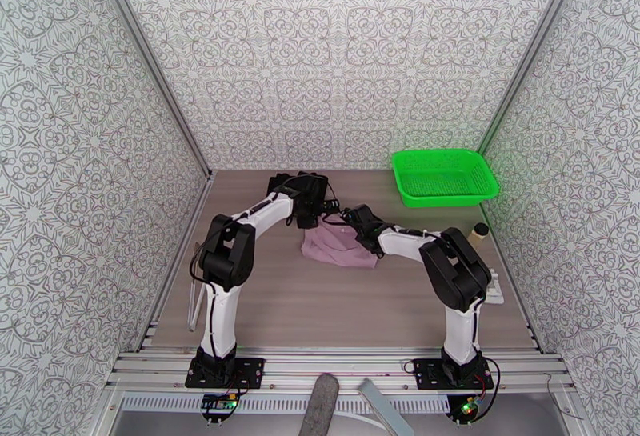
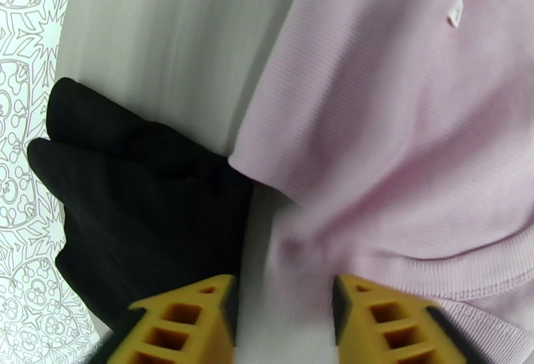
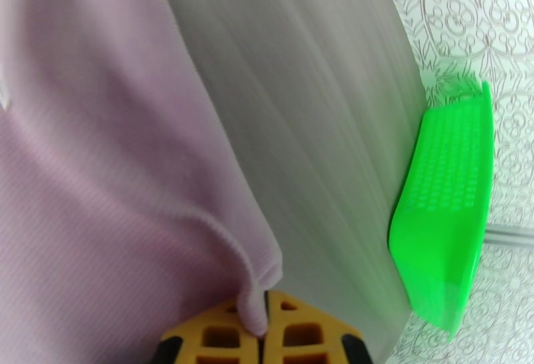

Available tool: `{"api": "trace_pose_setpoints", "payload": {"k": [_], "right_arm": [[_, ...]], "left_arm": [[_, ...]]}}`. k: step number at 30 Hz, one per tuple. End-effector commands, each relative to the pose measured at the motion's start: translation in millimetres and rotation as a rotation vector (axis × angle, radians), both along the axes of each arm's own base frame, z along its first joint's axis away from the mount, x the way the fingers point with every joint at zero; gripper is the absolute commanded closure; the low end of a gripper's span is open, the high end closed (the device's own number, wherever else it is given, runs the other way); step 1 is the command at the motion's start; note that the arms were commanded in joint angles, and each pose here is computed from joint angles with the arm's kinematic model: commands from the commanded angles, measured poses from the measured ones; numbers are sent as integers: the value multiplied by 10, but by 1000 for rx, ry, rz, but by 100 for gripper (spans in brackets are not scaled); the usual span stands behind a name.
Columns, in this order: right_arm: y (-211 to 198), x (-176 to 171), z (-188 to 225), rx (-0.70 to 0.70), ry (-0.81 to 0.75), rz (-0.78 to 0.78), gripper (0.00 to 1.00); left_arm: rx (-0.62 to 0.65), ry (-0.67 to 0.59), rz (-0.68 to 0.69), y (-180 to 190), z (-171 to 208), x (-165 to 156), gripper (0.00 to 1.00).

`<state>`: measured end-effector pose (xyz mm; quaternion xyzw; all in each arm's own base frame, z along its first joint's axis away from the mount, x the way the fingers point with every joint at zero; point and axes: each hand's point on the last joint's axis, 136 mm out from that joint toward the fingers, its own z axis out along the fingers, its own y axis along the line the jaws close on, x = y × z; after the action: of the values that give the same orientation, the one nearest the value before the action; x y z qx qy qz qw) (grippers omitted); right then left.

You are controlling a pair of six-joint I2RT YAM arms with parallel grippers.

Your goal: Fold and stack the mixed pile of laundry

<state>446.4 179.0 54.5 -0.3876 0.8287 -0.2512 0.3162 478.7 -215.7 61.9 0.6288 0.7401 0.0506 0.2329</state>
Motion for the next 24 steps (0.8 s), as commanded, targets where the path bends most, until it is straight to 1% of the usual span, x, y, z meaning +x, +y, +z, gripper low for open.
{"api": "trace_pose_setpoints", "payload": {"k": [1,3,5,7,11,14,18,20,21,22,23,24], "right_arm": [[-218,225,246,88,-120,-170,98],[-247,220,291,104,-134,-190,96],[-250,223,334,120,-145,-196,92],[-253,225,380,130,-156,-203,82],[-364,271,572,149,-210,-242,55],[-503,269,825,207,-263,-295,41],[-598,149,1229,327,-327,-334,30],[-576,43,1382,407,-314,-337,29],[-565,-26,1439,461,-296,-354,27],[-565,-90,1486,513,-276,-382,23],[-537,-161,1502,579,-228,-410,21],[-508,-243,1451,628,-160,-433,21]], "left_arm": [[32,37,-31,2,-126,-67,38],[21,18,-32,-35,-82,-44,35],[12,-4,-34,-79,-19,-22,32],[2,-32,-28,-103,68,15,30],[-42,-94,2,-135,371,62,28],[-69,-159,50,-106,668,67,27],[-142,-261,190,21,1098,32,28],[-204,-294,284,93,1295,-35,31],[-250,-298,361,148,1378,-75,34],[-282,-301,424,203,1444,-114,37],[-327,-294,522,277,1497,-148,37],[-364,-273,606,346,1525,-179,36]]}}
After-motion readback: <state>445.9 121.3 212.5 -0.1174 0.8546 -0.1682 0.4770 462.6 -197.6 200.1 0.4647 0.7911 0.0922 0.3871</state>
